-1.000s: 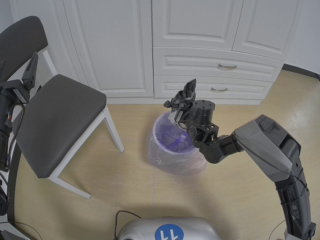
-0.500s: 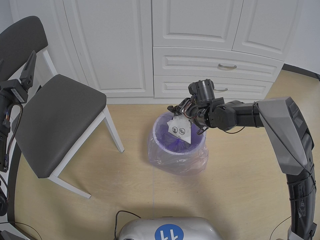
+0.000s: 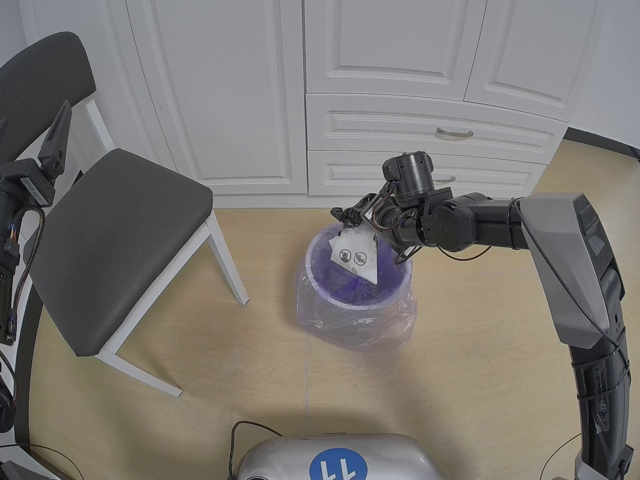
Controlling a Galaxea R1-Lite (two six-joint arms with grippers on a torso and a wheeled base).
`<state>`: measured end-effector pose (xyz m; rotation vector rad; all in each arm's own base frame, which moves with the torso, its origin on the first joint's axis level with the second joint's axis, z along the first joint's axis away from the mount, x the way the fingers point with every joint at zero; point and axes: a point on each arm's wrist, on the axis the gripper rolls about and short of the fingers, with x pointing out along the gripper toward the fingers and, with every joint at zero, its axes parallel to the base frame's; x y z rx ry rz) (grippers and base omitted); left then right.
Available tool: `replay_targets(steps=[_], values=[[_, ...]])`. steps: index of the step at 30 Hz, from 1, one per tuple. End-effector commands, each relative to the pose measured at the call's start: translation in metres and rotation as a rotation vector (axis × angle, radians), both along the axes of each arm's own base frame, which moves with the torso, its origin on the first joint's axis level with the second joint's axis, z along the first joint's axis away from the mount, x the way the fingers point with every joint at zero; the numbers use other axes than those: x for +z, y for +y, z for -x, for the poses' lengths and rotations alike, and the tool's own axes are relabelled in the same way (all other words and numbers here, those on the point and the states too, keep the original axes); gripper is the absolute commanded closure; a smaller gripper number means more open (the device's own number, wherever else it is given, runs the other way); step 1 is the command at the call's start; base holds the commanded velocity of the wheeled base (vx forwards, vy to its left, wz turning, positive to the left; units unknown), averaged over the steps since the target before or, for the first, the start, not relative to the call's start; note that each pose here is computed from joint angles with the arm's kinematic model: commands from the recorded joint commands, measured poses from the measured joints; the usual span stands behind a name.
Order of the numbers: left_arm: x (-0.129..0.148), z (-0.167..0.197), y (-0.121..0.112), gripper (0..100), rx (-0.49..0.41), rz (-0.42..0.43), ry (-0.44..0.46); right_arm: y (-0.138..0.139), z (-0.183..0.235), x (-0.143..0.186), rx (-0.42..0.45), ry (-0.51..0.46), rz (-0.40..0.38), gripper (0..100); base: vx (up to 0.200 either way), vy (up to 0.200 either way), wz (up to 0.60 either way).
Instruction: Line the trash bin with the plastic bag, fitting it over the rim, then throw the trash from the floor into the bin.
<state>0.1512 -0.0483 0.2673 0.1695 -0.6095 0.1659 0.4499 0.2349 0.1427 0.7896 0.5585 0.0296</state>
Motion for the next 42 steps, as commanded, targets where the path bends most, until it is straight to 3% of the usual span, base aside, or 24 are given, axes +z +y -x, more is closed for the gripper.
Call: replay_targets(steps=[1, 5, 15, 23, 28, 29, 32, 42], values=[[-0.001, -0.001, 0.0, 0, 0.0, -0.001, 0.004, 0.0, -0.008, -0.026, 0.002, 0.038, 0.028, 100, 0.0, 0.0, 0.0], [-0.001, -0.001, 0.0, 0, -0.001, -0.002, 0.005, 0.003, -0.016, -0.048, -0.013, 0.031, 0.032, 100, 0.0, 0.0, 0.0], [-0.003, -0.003, -0.001, 0, -0.001, -0.005, 0.015, -0.003, -0.034, -0.068, -0.043, -0.142, -0.043, 100, 0.0, 0.0, 0.0], [-0.002, -0.002, -0.001, 0, -0.002, -0.004, 0.01, -0.011, -0.029, -0.105, 0.013, -0.193, 0.061, 100, 0.0, 0.0, 0.0], [-0.003, -0.002, -0.001, 0, -0.002, -0.005, 0.013, -0.014, -0.022, -0.116, 0.065, -0.252, 0.067, 100, 0.0, 0.0, 0.0], [-0.003, -0.003, -0.001, 0, -0.002, -0.006, 0.015, -0.019, -0.019, -0.128, 0.112, -0.35, 0.066, 100, 0.0, 0.0, 0.0], [-0.003, -0.003, -0.001, 0, -0.002, -0.007, 0.016, -0.022, -0.017, -0.137, 0.128, -0.42, 0.067, 100, 0.0, 0.0, 0.0], [-0.006, -0.004, -0.002, 0, -0.005, -0.01, 0.027, -0.021, -0.018, -0.148, 0.135, -0.424, 0.087, 100, 0.0, 0.0, 0.0]])
